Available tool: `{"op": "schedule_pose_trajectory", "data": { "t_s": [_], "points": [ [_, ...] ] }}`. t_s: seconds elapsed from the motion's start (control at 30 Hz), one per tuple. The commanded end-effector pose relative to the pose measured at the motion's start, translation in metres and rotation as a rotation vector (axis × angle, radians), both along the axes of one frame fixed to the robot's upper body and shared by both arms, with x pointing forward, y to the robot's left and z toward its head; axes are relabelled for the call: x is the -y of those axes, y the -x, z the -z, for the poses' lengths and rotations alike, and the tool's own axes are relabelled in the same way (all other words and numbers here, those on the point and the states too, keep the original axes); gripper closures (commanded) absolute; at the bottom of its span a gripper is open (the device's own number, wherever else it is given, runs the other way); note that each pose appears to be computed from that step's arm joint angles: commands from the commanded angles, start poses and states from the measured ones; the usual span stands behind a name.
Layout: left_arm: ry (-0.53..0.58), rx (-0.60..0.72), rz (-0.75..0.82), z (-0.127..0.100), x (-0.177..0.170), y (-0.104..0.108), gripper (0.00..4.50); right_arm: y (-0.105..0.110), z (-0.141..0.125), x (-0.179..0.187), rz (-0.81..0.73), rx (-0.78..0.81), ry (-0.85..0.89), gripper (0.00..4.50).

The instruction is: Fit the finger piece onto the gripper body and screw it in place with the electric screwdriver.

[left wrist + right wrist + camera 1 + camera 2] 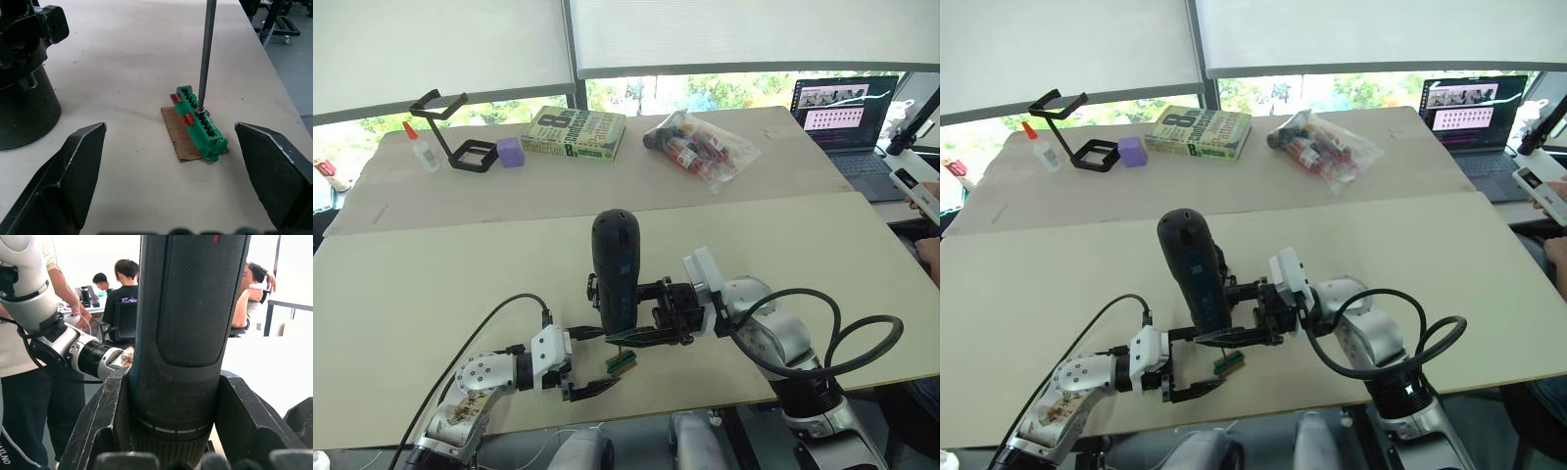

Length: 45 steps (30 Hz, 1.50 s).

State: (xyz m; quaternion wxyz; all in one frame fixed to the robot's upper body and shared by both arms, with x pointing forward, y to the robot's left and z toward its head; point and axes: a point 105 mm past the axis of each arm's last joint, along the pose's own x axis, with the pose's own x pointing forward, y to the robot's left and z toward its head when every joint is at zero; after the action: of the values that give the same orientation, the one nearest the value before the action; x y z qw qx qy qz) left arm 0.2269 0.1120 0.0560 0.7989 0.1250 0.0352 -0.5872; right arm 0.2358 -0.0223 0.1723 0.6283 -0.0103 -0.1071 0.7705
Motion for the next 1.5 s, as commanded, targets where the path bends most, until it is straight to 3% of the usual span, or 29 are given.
{"op": "schedule_pose_trajectory", "data": {
  "t_s": [0.03,1.1,1.5],
  "points": [
    [-0.013,-0.029,-0.004,0.009,-0.002,0.004,0.04,0.004,-0.004,0.000,-0.017,0.025,0.015,2.52],
    [-0.013,-0.030,-0.003,0.007,-0.001,0.003,0.04,0.003,0.002,-0.004,-0.016,0.080,0.030,2.52],
    [0.051,-0.010,-0.006,-0.003,-0.001,0.004,0.04,0.012,-0.030,-0.002,-0.067,0.126,-0.061,2.52]
  ]
}}
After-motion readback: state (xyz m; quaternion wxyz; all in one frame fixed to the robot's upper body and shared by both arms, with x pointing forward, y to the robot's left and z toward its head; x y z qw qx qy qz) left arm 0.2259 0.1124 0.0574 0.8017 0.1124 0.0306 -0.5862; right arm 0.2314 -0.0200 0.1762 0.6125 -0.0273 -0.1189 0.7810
